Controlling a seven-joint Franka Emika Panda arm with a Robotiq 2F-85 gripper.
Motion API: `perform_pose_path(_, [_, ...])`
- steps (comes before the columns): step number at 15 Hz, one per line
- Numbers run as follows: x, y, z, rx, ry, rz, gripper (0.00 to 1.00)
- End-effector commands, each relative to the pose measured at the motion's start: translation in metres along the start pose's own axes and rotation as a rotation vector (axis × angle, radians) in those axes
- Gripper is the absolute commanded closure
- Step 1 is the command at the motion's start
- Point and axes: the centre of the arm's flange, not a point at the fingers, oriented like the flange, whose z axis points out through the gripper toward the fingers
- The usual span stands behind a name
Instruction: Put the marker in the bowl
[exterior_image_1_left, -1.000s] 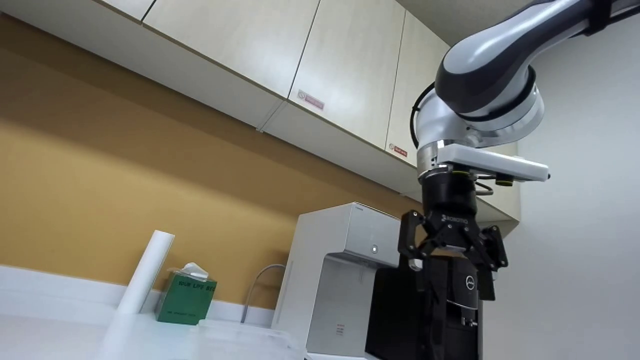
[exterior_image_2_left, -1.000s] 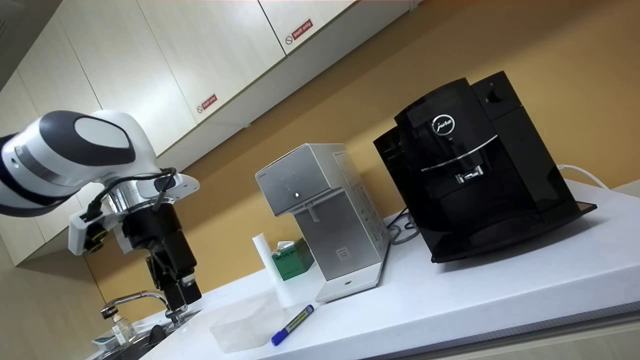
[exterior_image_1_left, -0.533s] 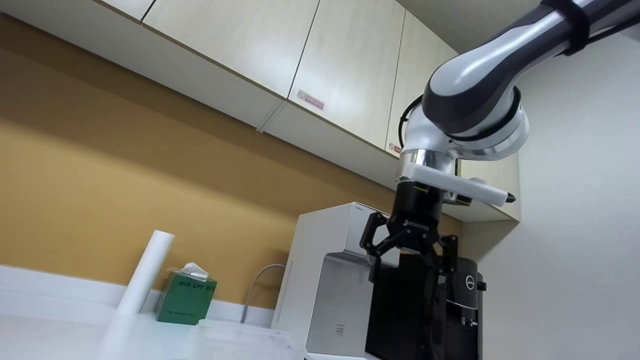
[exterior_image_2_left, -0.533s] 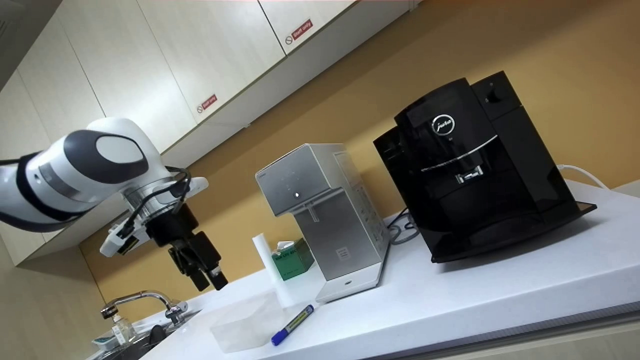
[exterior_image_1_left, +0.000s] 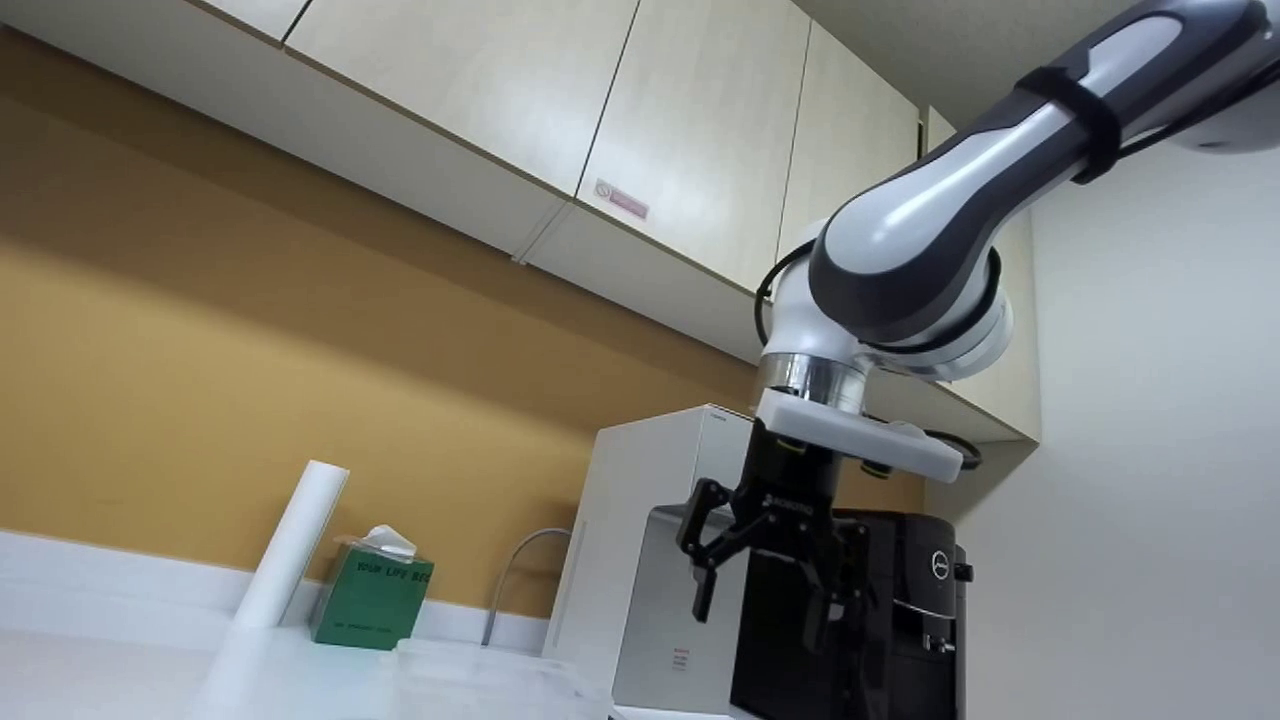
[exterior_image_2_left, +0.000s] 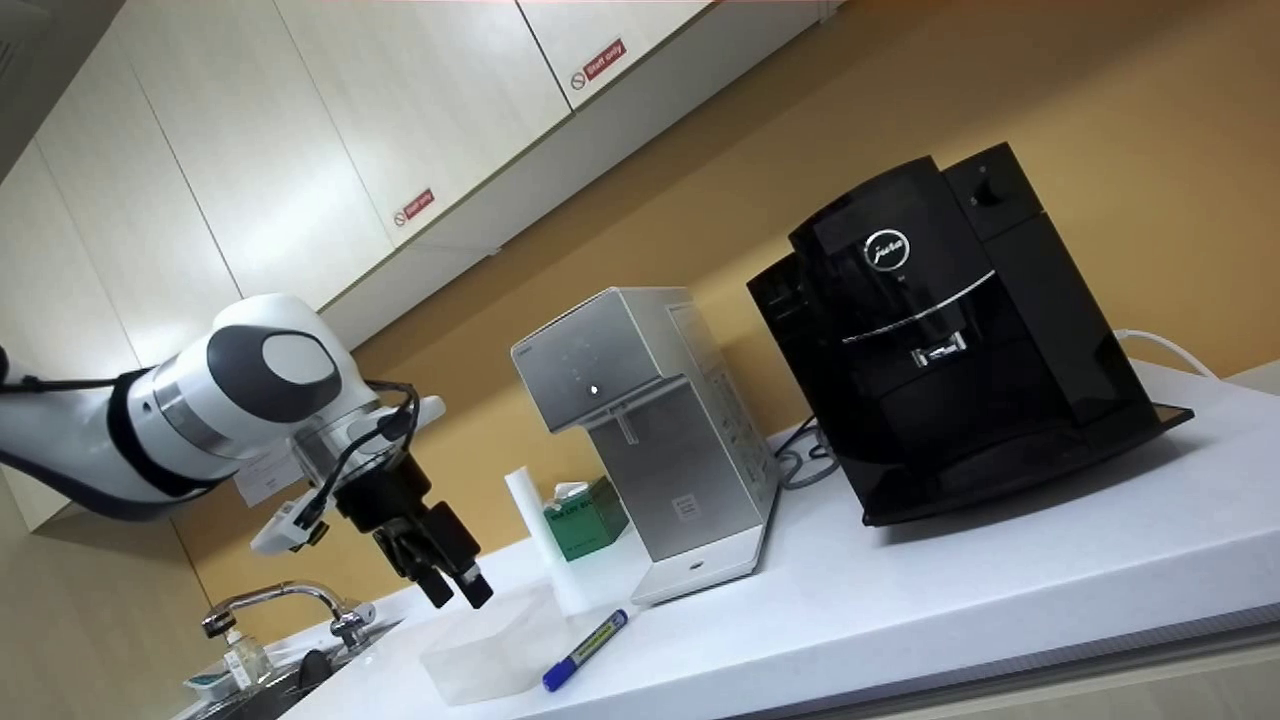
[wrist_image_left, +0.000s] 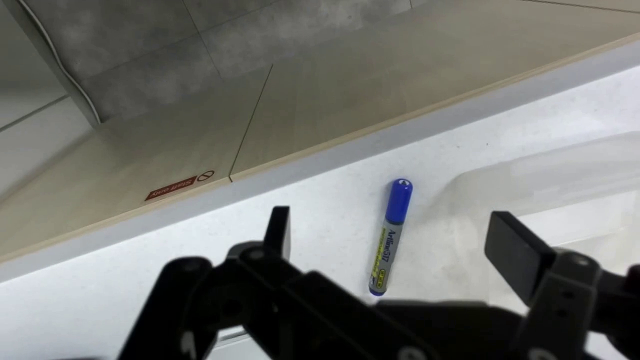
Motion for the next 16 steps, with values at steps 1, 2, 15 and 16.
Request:
perform_pose_path(1, [0.003, -0.001, 0.003, -0.004, 0.001, -0.003, 0.00])
perform_pose_path(2, [0.005, -0.003, 0.008, -0.011, -0.001, -0.003, 0.00])
perform_pose_path(15, [0.032, -0.028, 0.094, -0.003, 0.074, -0.122, 0.00])
perform_pose_path(16, [0.033, -0.029, 0.098, -0.005, 0.081, -0.123, 0.00])
